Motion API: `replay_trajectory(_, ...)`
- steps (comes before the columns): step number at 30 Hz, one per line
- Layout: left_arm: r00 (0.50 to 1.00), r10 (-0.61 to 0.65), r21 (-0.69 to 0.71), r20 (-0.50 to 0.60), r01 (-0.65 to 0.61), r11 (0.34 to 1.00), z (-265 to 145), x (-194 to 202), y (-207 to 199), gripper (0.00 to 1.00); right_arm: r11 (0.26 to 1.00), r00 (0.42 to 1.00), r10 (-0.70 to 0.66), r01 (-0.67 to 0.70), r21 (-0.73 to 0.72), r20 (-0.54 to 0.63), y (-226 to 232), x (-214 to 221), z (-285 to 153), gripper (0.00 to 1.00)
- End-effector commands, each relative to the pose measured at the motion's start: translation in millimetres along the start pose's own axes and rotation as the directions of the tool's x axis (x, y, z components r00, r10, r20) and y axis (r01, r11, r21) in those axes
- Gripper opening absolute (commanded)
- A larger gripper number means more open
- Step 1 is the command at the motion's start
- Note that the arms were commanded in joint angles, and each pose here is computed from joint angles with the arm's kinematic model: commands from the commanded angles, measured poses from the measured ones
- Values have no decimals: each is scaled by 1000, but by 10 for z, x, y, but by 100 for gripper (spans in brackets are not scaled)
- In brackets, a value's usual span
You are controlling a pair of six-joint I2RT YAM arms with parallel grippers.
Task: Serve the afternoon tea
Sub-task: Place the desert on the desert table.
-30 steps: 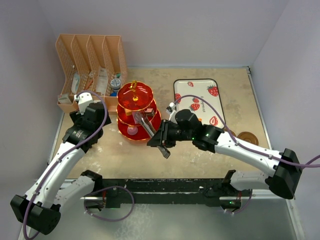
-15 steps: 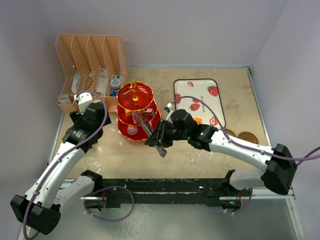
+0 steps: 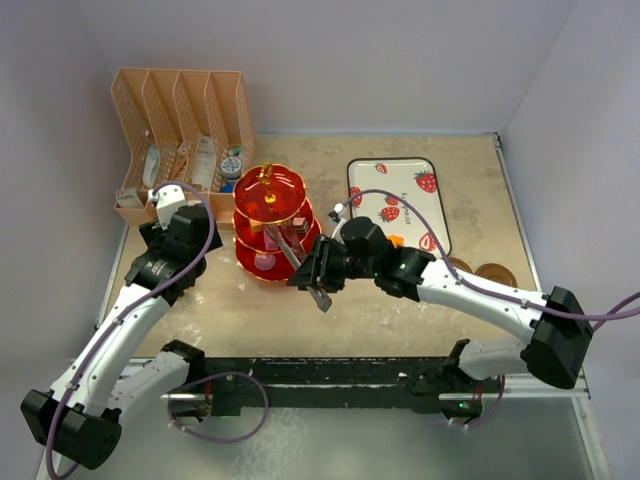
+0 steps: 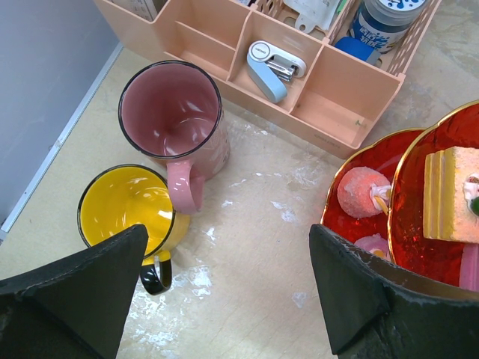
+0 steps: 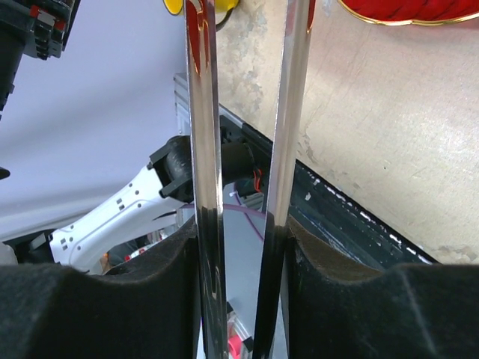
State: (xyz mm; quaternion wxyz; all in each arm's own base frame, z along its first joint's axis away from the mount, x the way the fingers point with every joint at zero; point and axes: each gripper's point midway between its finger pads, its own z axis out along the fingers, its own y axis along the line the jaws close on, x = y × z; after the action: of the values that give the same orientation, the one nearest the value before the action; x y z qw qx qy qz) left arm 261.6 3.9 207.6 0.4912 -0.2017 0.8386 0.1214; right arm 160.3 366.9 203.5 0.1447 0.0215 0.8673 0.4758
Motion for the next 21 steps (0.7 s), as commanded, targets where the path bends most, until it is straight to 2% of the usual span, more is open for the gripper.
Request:
replay_trajectory(1,1000,-3,-5,23,3,1000,-1,-54,2,86,994,998,-38,42,-105,42,376,-113,-90,42)
replay_trajectory(12,1000,-3,-5,21,3,1000,2,-48,2,86,981,996,-86,87,-171,9,524,-39,-184,36)
replay_trajectory(21,1000,0,-8,18,0,1000,5,-40,4,86,970,993,-116,111,-218,-12,603,16,-222,35)
